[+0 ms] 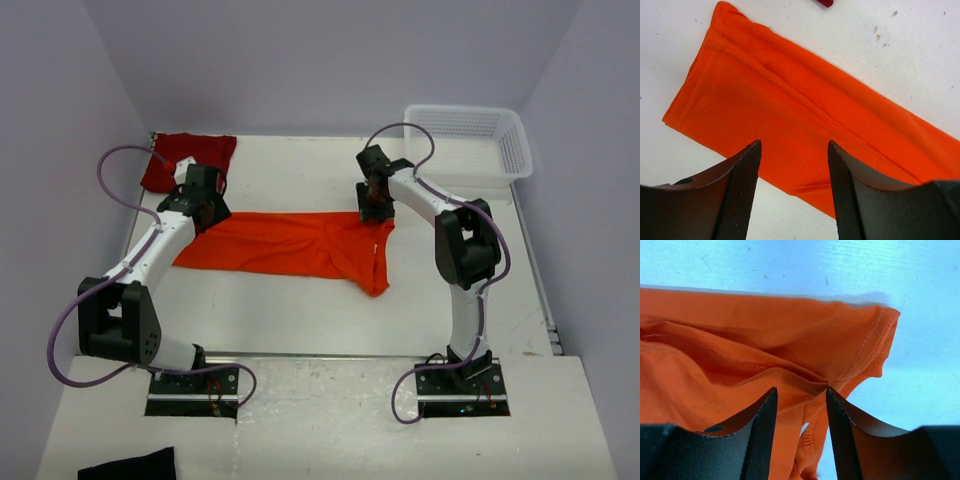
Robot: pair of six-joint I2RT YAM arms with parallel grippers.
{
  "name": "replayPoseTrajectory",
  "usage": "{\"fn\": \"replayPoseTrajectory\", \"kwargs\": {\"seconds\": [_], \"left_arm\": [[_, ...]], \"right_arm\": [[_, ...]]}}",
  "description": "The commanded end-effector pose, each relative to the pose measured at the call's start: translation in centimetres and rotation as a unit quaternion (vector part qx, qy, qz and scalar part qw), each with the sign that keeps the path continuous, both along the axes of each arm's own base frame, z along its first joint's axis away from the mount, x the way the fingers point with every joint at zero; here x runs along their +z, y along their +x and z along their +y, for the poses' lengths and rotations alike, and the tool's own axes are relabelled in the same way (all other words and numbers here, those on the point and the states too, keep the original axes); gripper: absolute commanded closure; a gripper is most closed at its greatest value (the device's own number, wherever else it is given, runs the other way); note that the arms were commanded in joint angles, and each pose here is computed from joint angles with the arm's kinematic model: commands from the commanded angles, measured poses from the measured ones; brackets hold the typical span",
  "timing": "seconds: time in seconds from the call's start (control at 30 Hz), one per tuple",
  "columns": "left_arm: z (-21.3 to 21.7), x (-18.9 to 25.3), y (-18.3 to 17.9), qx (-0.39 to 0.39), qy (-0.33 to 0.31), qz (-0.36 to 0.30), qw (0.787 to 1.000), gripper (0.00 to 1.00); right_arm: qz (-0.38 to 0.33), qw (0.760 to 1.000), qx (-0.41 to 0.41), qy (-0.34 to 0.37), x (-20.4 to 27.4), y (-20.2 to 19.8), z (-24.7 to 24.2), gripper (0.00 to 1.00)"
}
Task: Fold and stack the t-shirts
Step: Fold the other side of the tshirt into a rectangle
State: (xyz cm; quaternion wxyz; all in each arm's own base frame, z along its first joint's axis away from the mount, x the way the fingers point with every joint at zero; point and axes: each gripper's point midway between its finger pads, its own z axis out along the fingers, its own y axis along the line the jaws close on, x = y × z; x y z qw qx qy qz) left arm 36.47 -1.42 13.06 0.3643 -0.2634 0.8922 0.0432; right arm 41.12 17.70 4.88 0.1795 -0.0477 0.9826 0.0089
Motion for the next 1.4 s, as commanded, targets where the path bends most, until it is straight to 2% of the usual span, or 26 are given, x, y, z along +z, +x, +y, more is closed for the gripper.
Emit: {"fn": "replayPoseTrajectory", "kwargs": {"seconds": [0.0, 0.23, 0.3, 0.47, 0.67, 0.8, 1.03, 1.2, 1.3, 1.33, 1.37], "left_arm": [[-0.2, 0.4, 0.3, -0.01, 0.003, -0.013, 1.0, 0.43], [-0.2, 0.5, 0.4, -0.012, 0.006, -0.014, 1.0, 0.43], [-0.2, 0.5, 0.4, -0.012, 0.005, -0.013, 1.0, 0.43], [-0.1, 0.4, 0.3, -0.011, 0.006, -0.012, 1.0, 0.43], [-0.1, 0.3, 0.2, -0.011, 0.008, -0.01, 1.0, 0.43], [-0.1, 0.2, 0.1, -0.011, 0.006, -0.009, 1.0, 0.43], [-0.2, -0.1, 0.0, -0.013, 0.003, -0.007, 1.0, 0.43], [-0.3, 0.1, 0.1, -0.013, 0.003, -0.009, 1.0, 0.43], [-0.2, 0.1, 0.1, -0.014, 0.004, -0.009, 1.0, 0.43], [-0.3, 0.2, 0.2, -0.015, 0.003, -0.01, 1.0, 0.43], [-0.2, 0.2, 0.1, -0.015, 0.004, -0.01, 1.0, 0.43]], "right_arm": [[-0.035, 0.999, -0.007, 0.019, 2.1, 1.1, 0.0, 0.56], [-0.032, 0.999, -0.01, 0.027, 1.6, 1.2, -0.1, 0.65], [-0.033, 0.999, -0.01, 0.026, 1.6, 1.2, -0.2, 0.72], [-0.036, 0.999, -0.011, 0.032, 1.8, 1.5, -0.3, 0.81], [-0.047, 0.998, -0.011, 0.033, 2.5, 1.9, -0.5, 1.0], [-0.08, 0.996, -0.007, 0.04, 5.5, 2.2, -0.6, 1.0], [-0.098, 0.994, 0.008, 0.052, 8.7, 2.3, -0.2, 1.0], [-0.09, 0.994, 0.033, 0.05, 9.2, 3.2, 0.3, 1.0], [-0.074, 0.995, 0.04, 0.043, 8.0, 4.3, 0.7, 0.99], [-0.072, 0.996, 0.042, 0.044, 7.7, 4.5, 0.9, 0.95], [-0.072, 0.996, 0.042, 0.043, 7.4, 4.8, 0.9, 0.84]]}}
